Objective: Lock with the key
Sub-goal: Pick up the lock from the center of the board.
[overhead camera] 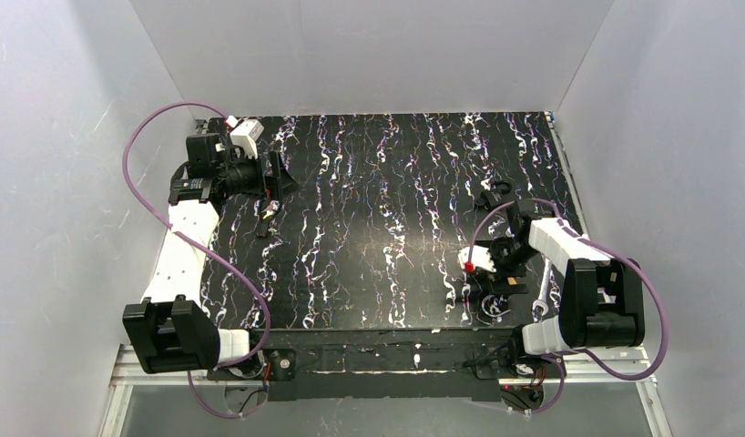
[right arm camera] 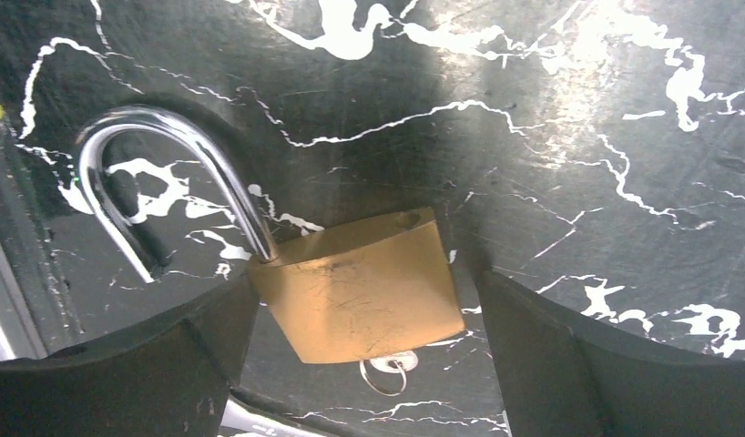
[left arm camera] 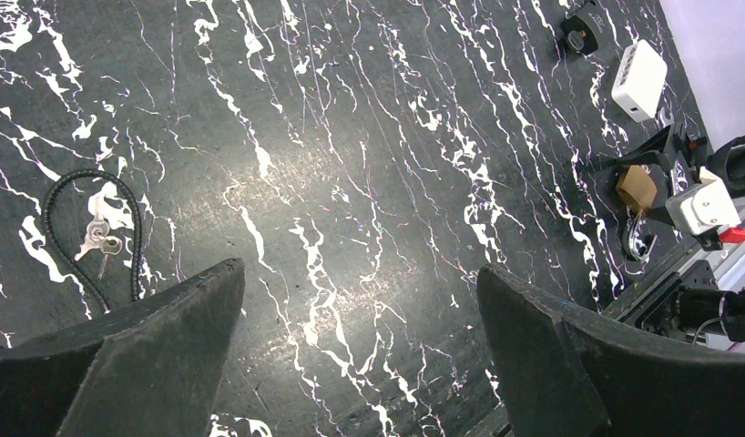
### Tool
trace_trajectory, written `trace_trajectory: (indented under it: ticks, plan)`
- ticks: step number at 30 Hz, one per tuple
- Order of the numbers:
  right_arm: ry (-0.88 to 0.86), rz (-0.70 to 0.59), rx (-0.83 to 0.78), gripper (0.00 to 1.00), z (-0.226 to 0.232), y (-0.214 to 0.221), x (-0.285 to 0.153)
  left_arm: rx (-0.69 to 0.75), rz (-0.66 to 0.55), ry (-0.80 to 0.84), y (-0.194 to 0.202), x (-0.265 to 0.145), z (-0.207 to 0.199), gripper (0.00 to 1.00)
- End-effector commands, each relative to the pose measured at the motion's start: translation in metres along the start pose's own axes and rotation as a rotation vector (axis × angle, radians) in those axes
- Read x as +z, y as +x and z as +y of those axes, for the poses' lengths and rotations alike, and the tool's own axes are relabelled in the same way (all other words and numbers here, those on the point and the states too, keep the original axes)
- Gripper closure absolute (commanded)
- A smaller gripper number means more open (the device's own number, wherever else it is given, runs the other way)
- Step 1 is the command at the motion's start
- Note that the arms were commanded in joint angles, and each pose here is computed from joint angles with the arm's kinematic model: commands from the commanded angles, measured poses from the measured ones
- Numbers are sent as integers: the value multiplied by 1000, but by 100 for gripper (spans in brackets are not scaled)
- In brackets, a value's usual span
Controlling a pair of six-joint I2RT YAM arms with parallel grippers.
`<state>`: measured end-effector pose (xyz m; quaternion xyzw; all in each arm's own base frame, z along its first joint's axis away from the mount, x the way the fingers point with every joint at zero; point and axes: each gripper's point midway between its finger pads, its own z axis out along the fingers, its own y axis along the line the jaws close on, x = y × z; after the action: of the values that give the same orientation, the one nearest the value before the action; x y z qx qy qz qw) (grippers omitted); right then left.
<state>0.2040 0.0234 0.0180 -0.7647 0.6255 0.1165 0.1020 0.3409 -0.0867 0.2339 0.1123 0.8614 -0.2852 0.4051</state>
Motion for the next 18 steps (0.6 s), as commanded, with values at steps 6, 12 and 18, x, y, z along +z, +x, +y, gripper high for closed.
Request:
trace_trajectory:
  ticks: [6,12,18]
  plan:
    - [42,-50,52,8,-22,0,19,26,-32,14,-12,-8,-9,2]
    - [85,-131,76,33,-31,-17,10,11,-8,34,-12,-7,-11,2]
    - [175,-276,114,44,-56,-59,-16,-85,32,117,-10,1,-21,2]
